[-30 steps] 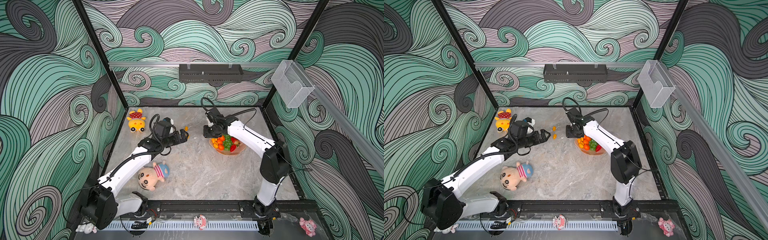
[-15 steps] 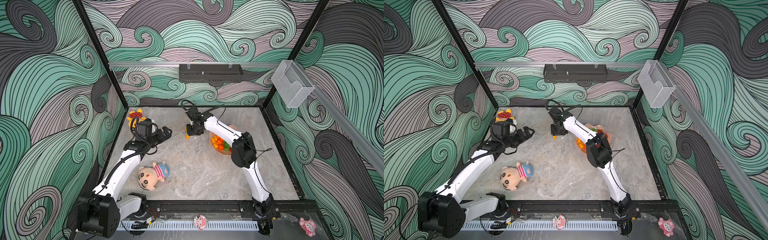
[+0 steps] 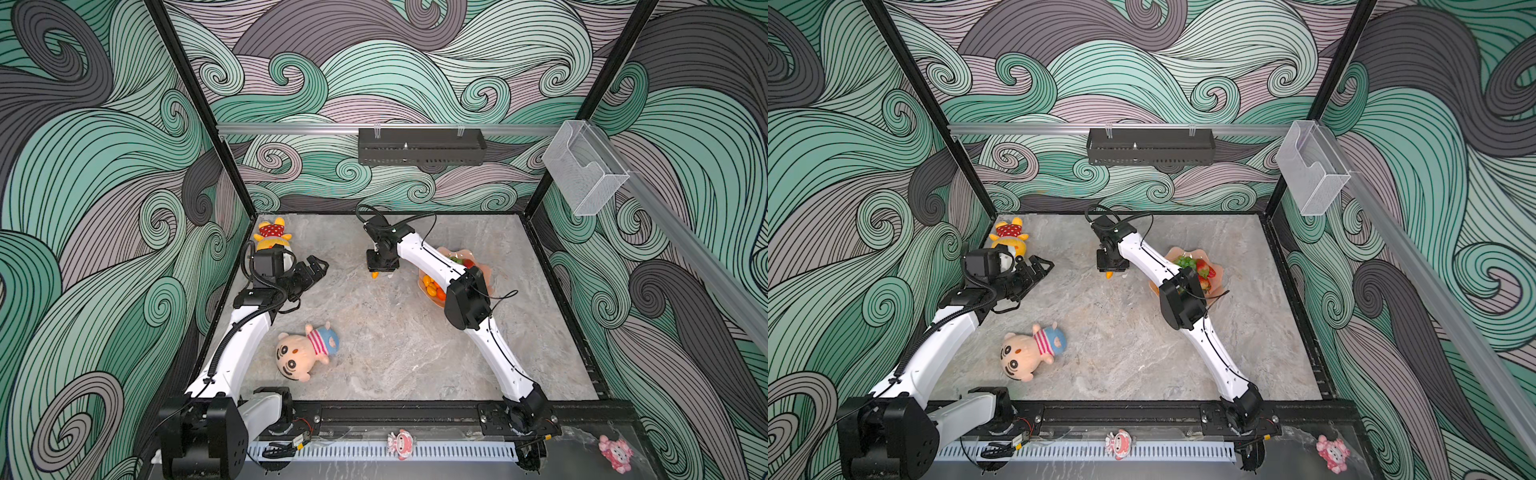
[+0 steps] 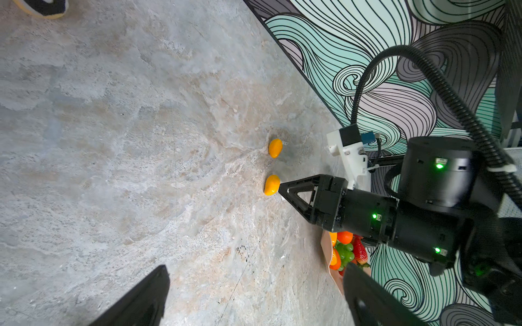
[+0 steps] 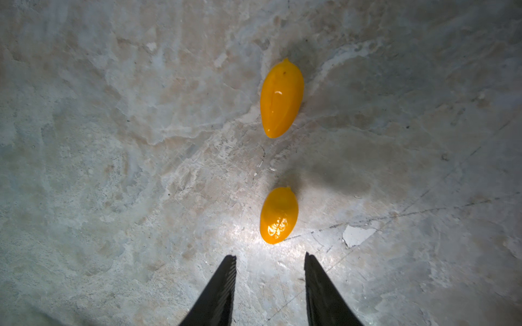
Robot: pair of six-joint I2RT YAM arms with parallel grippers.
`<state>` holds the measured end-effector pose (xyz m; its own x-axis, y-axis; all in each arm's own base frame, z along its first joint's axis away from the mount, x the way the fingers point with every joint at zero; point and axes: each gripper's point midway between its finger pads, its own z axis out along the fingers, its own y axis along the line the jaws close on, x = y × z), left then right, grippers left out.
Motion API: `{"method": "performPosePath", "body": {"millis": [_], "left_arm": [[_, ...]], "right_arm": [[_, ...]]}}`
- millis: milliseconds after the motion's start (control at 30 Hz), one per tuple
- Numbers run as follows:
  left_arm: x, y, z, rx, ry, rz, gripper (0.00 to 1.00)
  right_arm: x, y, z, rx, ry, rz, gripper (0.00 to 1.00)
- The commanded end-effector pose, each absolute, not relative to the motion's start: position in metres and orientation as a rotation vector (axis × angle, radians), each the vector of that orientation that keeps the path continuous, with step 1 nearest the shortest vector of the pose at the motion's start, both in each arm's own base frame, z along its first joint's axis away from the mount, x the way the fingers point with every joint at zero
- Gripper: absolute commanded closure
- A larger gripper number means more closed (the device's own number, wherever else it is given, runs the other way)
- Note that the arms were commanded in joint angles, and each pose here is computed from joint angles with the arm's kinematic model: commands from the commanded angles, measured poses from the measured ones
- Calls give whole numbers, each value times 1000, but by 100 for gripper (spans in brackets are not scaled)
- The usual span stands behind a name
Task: Arrange fruit in a fruit bowl
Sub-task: Pick up the fruit from the top-center of the table.
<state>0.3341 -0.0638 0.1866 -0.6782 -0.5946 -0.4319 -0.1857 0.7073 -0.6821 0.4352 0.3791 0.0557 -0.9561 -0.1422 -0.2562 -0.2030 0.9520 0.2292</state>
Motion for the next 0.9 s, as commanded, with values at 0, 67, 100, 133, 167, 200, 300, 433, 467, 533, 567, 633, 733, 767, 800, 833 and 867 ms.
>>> {"method": "performPosePath", "body": {"millis": [0,67,100,133,167,200,300,433,467,533,567,633,733,767,800,833,867], "left_arm": [[330,-66,195,-587,2239,-852,1],[330,-65,194,-590,2242,-855,1],[330,-65,194,-591,2241,-855,1],[329,-65,194,-592,2241,-856,2],[330,-65,194,-592,2240,-857,1],[330,-64,194,-592,2240,-857,1],[329,-65,194,-591,2242,-860,1],[330,-67,194,-589,2245,-874,1],[330,-67,193,-591,2247,-876,1],[329,-67,193,-590,2249,-879,2],[329,-67,193,-589,2250,-879,1],[329,-67,193,-589,2249,-880,1],[329,-67,194,-588,2247,-883,1],[329,-67,194,-588,2247,-882,1],[329,-67,194,-587,2247,-883,1],[329,-67,195,-587,2246,-882,1],[329,-67,194,-588,2248,-884,1]], "right_arm": [[428,381,48,-263,2911,368,58],[429,382,45,-260,2916,372,58],[429,383,43,-261,2919,371,58],[429,383,41,-259,2922,372,58],[429,384,39,-259,2923,372,58],[428,384,37,-258,2927,372,58],[429,384,34,-256,2931,370,58],[430,384,29,-255,2937,372,58],[430,384,27,-255,2939,371,58],[430,383,24,-254,2943,366,58],[430,383,22,-253,2947,365,58],[430,383,19,-254,2952,361,59],[430,382,14,-255,2961,354,59],[429,381,12,-254,2966,353,60],[429,381,9,-251,2970,354,60],[429,380,8,-248,2973,351,60],[429,380,7,-248,2975,352,60]]}}
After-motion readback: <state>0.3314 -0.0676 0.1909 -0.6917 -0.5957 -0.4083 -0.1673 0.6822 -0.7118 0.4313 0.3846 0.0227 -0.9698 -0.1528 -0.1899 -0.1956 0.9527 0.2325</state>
